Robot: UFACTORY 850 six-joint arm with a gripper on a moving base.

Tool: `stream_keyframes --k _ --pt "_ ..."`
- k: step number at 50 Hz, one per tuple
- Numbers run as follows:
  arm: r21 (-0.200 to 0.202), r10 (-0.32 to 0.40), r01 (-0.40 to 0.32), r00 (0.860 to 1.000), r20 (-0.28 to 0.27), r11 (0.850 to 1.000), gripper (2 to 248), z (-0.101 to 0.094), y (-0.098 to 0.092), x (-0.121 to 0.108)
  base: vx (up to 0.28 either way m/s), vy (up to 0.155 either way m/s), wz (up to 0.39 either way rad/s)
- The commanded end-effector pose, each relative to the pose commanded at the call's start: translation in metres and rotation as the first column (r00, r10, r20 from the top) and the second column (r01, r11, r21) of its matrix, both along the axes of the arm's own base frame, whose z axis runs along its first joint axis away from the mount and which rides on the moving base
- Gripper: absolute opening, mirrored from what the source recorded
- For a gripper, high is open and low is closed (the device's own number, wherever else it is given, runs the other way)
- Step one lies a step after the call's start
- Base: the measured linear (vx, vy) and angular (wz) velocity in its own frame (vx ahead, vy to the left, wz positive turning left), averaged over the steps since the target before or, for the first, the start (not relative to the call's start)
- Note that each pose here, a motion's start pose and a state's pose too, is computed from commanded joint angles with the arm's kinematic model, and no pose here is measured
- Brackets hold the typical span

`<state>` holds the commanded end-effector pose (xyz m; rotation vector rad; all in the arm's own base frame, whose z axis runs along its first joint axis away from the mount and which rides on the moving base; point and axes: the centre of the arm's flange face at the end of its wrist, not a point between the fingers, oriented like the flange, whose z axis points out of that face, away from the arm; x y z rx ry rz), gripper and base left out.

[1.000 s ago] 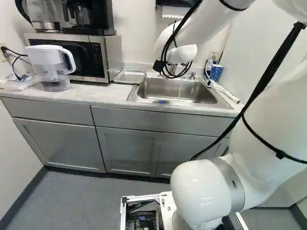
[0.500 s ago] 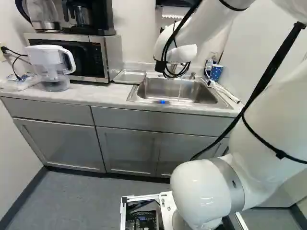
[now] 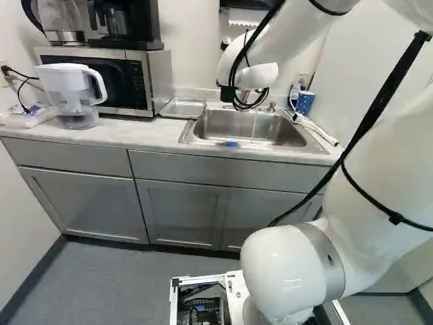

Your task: Rinse the cup and place it in the tray

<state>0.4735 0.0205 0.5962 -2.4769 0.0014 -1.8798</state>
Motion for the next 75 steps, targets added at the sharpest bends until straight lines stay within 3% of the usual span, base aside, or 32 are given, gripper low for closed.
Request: stream_keyframes --k 16,75 --pt "0.000 0.022 -0.022 1.000 -0.001 1.000 125 0.000 0.011 0.010 0.000 0.000 0.000" --pt "0.000 0.167 -0.167 0.986 0.002 0.986 125 0.000 0.100 0.086 0.000 0.000 0.000"
